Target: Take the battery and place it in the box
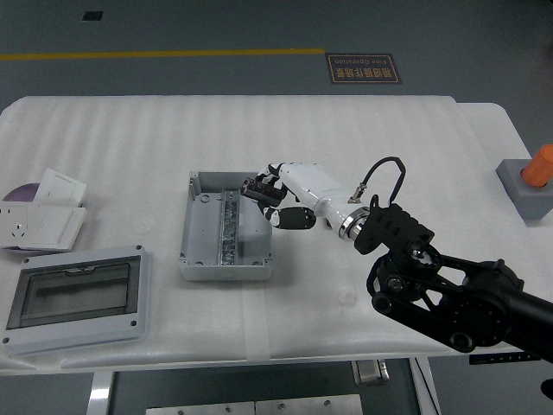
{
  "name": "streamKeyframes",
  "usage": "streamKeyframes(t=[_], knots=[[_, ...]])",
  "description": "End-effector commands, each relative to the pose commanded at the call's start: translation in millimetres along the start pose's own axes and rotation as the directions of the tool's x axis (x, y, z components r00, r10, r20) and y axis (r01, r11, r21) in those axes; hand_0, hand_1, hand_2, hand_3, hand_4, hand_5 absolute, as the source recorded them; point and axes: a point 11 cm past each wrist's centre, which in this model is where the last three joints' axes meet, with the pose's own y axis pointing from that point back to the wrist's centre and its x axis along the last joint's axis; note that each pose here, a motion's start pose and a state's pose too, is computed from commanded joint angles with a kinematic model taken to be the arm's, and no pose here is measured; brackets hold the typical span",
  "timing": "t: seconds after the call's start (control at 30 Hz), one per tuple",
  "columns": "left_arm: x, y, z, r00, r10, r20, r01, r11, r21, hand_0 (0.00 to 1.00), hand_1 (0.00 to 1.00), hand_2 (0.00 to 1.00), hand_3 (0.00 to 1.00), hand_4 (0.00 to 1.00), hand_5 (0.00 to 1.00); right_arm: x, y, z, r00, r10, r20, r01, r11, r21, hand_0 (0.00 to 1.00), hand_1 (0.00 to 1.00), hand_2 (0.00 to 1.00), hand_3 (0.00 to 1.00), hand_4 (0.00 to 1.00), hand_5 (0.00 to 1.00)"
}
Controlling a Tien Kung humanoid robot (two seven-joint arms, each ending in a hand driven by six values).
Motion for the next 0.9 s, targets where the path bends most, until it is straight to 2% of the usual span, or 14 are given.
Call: streamKeyframes(t=[0.13, 0.17, 0.33, 0.37, 0.7, 0.9], knots=[[0.7, 0.2, 1.3, 1.0, 0.004, -0.002, -0.004, 1.0, -0.007, 0.575, 0.66, 0.557, 0.562, 0.465, 0.4, -9.3, -2.6, -4, 1.0, -0.022, 0.003, 0.022, 1.0, 0.019, 0.392, 0.481, 0.477, 0.666, 0.521, 0.276], [0.8, 0.3, 1.9, 1.0, 0.004, -0.003, -0.005, 1.0, -0.01, 0.575, 0.66, 0.552, 0.557, 0.466, 0.401, -11.2, -3.2, -5, 1.0, -0.027, 0.002, 0.027, 0.999, 0.021, 0.65, 0.7, 0.727, 0.746, 0.542, 0.283], [2.1, 1.0, 3.7, 1.0, 0.003, -0.006, -0.003, 1.0, -0.013, 0.575, 0.66, 0.552, 0.557, 0.466, 0.401, -13.8, -6.3, -6, 0.999, -0.035, 0.003, 0.035, 0.999, 0.024, 0.65, 0.7, 0.727, 0.746, 0.542, 0.283], [2.7, 1.2, 3.8, 1.0, 0.003, -0.006, -0.003, 1.0, -0.013, 0.574, 0.66, 0.544, 0.557, 0.465, 0.401, -13.6, -6.7, -7, 0.999, -0.035, 0.004, 0.035, 0.999, 0.024, 0.846, 0.86, 0.89, 0.954, 0.587, 0.288], [3.3, 1.2, 5.8, 1.0, 0.009, -0.012, -0.009, 1.0, -0.03, 0.574, 0.659, 0.542, 0.556, 0.464, 0.401, -12.5, -7.1, 3, 0.999, -0.036, 0.014, 0.036, 0.999, -0.003, 0.873, 0.881, 0.903, 0.971, 0.598, 0.284], [3.9, 1.2, 6.1, 1.0, 0.012, -0.014, -0.012, 0.999, -0.035, 0.574, 0.658, 0.542, 0.554, 0.463, 0.399, 2.8, -1.7, 40, 1.0, -0.023, -0.006, 0.022, 0.995, -0.096, 0.882, 0.881, 0.89, 0.973, 0.591, 0.276]])
